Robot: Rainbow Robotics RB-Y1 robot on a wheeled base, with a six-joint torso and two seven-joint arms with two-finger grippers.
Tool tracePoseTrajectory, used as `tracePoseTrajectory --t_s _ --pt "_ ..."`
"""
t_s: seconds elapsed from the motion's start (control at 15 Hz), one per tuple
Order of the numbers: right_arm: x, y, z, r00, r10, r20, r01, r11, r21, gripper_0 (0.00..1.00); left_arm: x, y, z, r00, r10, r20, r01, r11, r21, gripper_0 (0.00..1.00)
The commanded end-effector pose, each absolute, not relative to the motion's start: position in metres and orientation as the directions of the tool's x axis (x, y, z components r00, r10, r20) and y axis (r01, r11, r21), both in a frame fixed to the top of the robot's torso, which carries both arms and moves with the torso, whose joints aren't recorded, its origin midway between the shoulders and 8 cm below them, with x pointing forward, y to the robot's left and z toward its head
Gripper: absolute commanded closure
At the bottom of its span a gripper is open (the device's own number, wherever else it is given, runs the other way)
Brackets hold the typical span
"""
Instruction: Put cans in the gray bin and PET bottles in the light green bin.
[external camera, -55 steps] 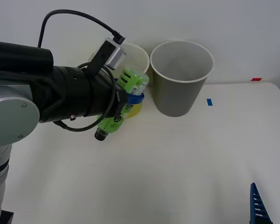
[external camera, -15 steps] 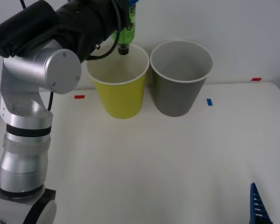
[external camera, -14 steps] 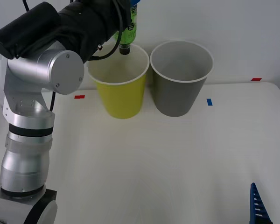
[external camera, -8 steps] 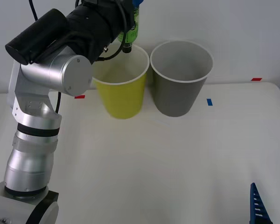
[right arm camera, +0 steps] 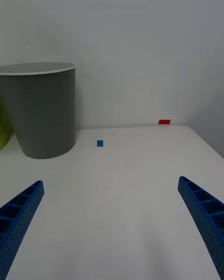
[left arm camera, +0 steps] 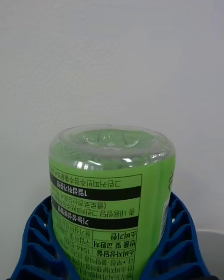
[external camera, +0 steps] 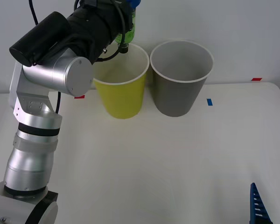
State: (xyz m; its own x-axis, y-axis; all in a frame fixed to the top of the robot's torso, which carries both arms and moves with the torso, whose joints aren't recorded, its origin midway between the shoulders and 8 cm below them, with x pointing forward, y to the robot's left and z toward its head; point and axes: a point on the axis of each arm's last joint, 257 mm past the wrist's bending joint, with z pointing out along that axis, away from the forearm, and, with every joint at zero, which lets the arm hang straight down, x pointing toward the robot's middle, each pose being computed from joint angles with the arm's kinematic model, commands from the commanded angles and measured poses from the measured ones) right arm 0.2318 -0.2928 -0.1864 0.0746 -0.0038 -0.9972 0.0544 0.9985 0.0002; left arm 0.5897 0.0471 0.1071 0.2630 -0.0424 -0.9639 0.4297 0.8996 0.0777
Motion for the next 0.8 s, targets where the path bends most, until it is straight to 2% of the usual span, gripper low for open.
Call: tracePoseTrajectory --t_s 0.07,0.8 --pt "0.232 -0.293 -0.186 0.075 -0.004 -0.997 0.054 0.999 0.0 0.0 0.59 0.05 0.106 0.262 -0.038 -0.964 0.428 0.9 0.081 0.0" --pt "0.232 -0.293 -0.186 0.075 -0.004 -0.997 0.054 0.999 0.0 0.0 0.59 0.064 0.11 0.253 -0.052 -0.966 0.448 0.891 0.069 0.0"
